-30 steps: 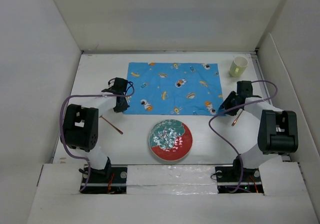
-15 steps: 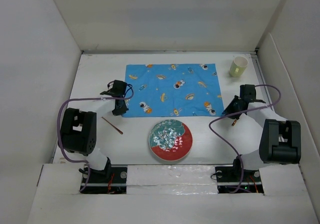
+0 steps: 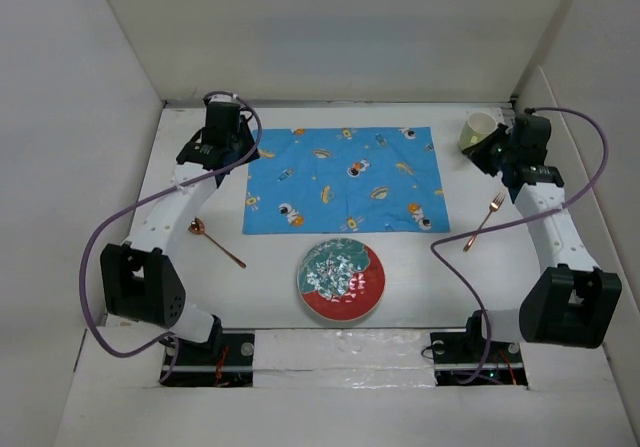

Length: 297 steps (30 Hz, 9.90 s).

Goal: Set the dinner table for one person

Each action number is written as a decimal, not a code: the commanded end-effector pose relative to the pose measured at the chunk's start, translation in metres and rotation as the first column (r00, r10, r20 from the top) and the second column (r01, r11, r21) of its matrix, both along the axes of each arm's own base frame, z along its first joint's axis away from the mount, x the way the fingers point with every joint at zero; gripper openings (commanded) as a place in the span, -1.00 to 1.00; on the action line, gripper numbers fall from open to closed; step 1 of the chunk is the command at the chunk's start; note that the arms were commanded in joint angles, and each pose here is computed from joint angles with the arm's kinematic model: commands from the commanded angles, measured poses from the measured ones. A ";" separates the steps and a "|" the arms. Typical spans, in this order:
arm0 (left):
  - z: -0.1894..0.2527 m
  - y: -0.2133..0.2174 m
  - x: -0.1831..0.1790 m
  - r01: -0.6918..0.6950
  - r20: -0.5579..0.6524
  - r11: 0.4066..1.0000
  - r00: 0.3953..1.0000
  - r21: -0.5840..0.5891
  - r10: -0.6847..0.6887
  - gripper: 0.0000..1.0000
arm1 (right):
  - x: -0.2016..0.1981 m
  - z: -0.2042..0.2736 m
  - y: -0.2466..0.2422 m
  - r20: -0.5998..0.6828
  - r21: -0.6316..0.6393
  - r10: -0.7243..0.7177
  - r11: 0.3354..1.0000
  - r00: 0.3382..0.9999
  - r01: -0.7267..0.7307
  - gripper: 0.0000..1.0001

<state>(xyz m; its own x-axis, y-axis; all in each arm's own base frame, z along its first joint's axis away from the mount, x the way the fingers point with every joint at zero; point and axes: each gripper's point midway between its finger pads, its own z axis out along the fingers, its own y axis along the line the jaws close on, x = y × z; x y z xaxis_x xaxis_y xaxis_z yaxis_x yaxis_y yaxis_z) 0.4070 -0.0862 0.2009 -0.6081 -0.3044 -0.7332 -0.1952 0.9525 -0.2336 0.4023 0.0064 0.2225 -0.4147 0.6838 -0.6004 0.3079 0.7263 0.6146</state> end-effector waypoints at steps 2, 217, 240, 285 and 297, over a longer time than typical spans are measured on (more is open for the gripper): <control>0.050 -0.039 -0.011 0.199 0.123 0.975 0.975 -0.095 -0.187 -0.80 | 0.024 0.030 -0.005 0.071 0.041 0.028 0.999 0.997 -0.031 -1.00; 0.049 -0.079 -0.082 0.518 0.265 0.833 0.846 -0.197 -0.463 -0.40 | 0.147 0.060 -0.006 0.020 -0.123 -0.048 0.991 0.999 0.050 -0.64; 0.045 -0.105 -0.103 0.637 0.281 0.713 0.770 -0.292 -0.573 -0.44 | -0.069 -0.176 -0.116 -0.525 -0.203 -0.278 0.959 0.805 0.199 0.07; 0.041 -0.070 -0.080 0.375 0.200 0.833 0.926 -0.407 -0.319 -0.36 | 0.012 -0.003 0.134 -0.284 -0.355 0.364 0.819 0.887 -0.451 -1.00; 0.029 -0.008 -0.098 -0.006 0.143 0.918 0.987 -0.396 0.067 -0.23 | 0.060 -0.111 0.153 -0.482 -0.306 0.382 0.770 0.788 -0.560 -1.00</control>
<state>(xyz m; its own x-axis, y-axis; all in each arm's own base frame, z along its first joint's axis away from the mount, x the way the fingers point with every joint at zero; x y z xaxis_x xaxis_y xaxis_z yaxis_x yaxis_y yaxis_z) 0.3102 -0.1204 0.2183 -0.5946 -0.5246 -0.6093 -0.0533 0.7819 -0.6211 0.4448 0.1593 0.0922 -0.8905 0.0759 -0.4487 0.0198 0.9915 0.1284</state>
